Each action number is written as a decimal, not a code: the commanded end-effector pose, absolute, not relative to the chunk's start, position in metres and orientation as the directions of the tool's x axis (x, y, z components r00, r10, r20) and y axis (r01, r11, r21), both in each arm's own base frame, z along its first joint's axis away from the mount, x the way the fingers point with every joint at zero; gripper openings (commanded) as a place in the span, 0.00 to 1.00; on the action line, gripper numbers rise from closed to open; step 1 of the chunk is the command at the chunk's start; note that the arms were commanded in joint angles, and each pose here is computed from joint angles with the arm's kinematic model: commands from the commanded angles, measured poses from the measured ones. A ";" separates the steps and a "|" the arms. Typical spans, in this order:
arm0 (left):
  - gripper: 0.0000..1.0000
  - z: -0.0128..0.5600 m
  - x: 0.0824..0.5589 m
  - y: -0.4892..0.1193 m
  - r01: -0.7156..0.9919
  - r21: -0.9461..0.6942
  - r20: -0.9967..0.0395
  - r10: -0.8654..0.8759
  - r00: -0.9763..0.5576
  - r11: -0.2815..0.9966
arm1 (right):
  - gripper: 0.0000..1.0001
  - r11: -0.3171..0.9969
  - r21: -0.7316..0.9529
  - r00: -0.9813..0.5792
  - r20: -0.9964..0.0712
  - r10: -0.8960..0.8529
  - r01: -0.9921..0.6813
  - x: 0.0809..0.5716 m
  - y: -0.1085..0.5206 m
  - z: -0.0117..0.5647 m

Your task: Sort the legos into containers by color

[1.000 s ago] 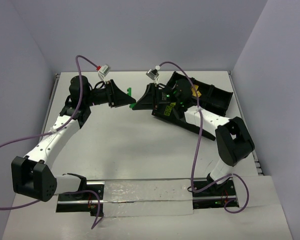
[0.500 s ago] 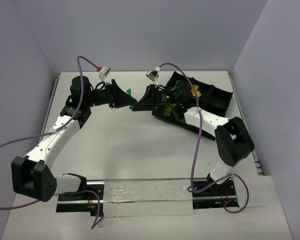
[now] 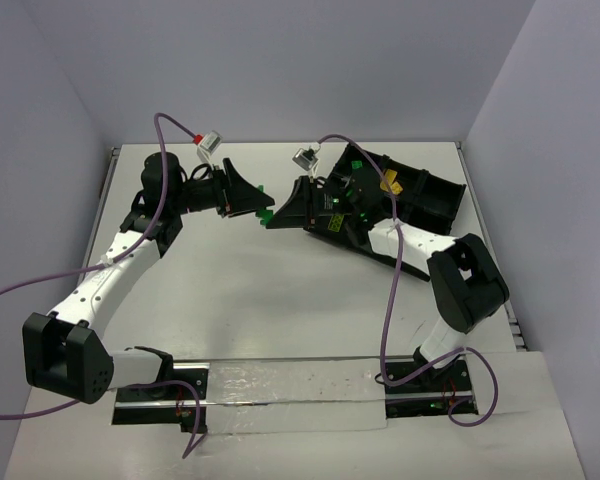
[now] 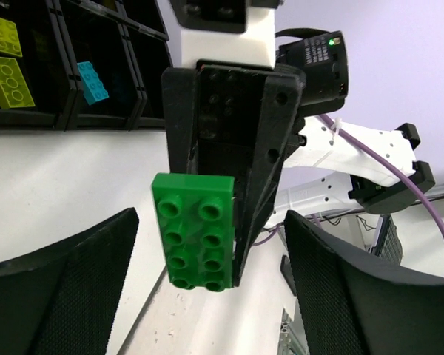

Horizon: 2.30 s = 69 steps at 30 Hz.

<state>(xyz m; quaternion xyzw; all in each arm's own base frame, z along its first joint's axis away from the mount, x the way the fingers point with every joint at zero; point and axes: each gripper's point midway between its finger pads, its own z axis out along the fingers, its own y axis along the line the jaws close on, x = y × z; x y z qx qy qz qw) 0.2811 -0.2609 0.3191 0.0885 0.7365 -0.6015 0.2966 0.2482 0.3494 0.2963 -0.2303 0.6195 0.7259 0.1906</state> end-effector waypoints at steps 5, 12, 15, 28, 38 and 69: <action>0.65 0.349 0.280 -0.259 0.565 -0.792 -0.610 -0.255 -0.751 0.232 | 0.00 -0.187 0.771 -0.786 -0.618 0.012 -0.609 0.242 0.347 0.306; 0.29 0.346 0.279 -0.260 0.558 -0.797 -0.603 -0.252 -0.757 0.231 | 0.00 -0.191 0.767 -0.783 -0.622 0.009 -0.612 0.240 0.346 0.308; 0.01 0.345 0.280 -0.260 0.552 -0.800 -0.598 -0.249 -0.762 0.234 | 0.00 -0.191 0.763 -0.779 -0.627 0.018 -0.618 0.239 0.344 0.311; 0.00 0.354 0.282 -0.249 0.577 -0.777 -0.629 -0.278 -0.726 0.252 | 0.00 -0.064 0.777 -0.775 -0.612 0.161 -0.627 0.265 0.289 0.300; 0.00 0.342 0.299 -0.241 0.508 -0.777 -0.621 -0.321 -0.715 0.371 | 0.00 0.809 0.580 -0.552 -0.707 0.441 -0.096 0.416 0.151 0.228; 0.00 0.326 0.419 -0.343 0.424 -0.729 -0.588 -0.175 -0.790 0.538 | 0.79 0.924 0.356 -0.577 -0.729 0.368 0.139 0.580 0.102 0.171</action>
